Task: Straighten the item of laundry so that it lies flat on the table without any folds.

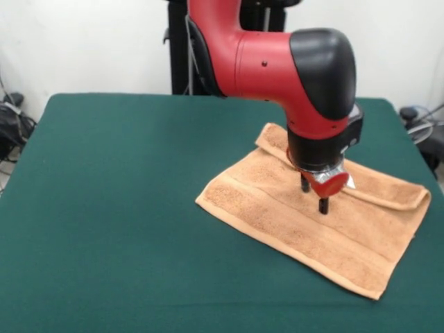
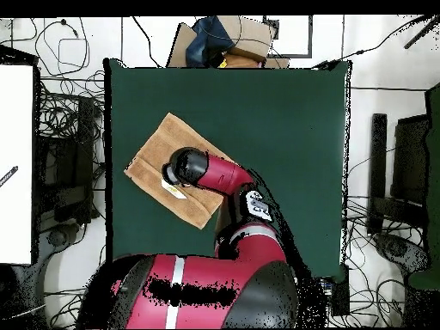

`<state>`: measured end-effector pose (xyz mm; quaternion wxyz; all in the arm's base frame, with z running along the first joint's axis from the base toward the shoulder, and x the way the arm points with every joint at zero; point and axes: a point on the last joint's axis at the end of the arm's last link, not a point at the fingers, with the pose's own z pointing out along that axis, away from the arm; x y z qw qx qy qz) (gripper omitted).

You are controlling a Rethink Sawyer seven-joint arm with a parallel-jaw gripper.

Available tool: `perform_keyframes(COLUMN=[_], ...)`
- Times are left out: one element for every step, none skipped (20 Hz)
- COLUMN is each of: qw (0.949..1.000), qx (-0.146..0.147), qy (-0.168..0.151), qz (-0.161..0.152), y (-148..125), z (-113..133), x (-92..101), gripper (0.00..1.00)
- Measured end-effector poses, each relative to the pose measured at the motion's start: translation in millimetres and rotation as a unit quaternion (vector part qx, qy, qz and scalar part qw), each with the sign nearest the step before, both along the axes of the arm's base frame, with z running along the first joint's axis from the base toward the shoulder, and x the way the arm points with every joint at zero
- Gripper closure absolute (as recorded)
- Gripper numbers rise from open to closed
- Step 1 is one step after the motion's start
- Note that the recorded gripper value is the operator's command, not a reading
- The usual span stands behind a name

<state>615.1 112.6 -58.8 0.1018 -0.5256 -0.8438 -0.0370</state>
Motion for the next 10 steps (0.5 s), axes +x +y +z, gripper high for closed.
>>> perform_keyframes(qw=[1.0000,1.0000,1.0000,1.0000,1.0000,0.9999,0.9999,0.9998,0.9998,0.9997], qx=[0.000,0.000,-0.001,-0.001,-0.001,-0.002,-0.003,-0.003,-0.003,-0.002], qy=[-0.001,-0.001,-0.001,-0.002,-0.003,-0.003,-0.004,-0.005,-0.006,-0.006], qz=[0.002,0.004,0.005,0.007,0.009,0.012,0.014,0.017,0.019,0.022], y=[-0.2,-0.3,-0.2,-0.1,0.0,0.1,0.1,0.0,-0.1,-0.4], z=[0.0,0.0,0.0,0.0,0.0,0.1,0.1,0.1,0.0,0.0], x=[0.0,0.0,-0.1,-0.2,-0.2,-0.2,-0.2,-0.1,-0.1,-0.1], gripper=[0.00,0.00,0.00,0.00,0.00,0.00,0.00,0.00,0.00,0.00])
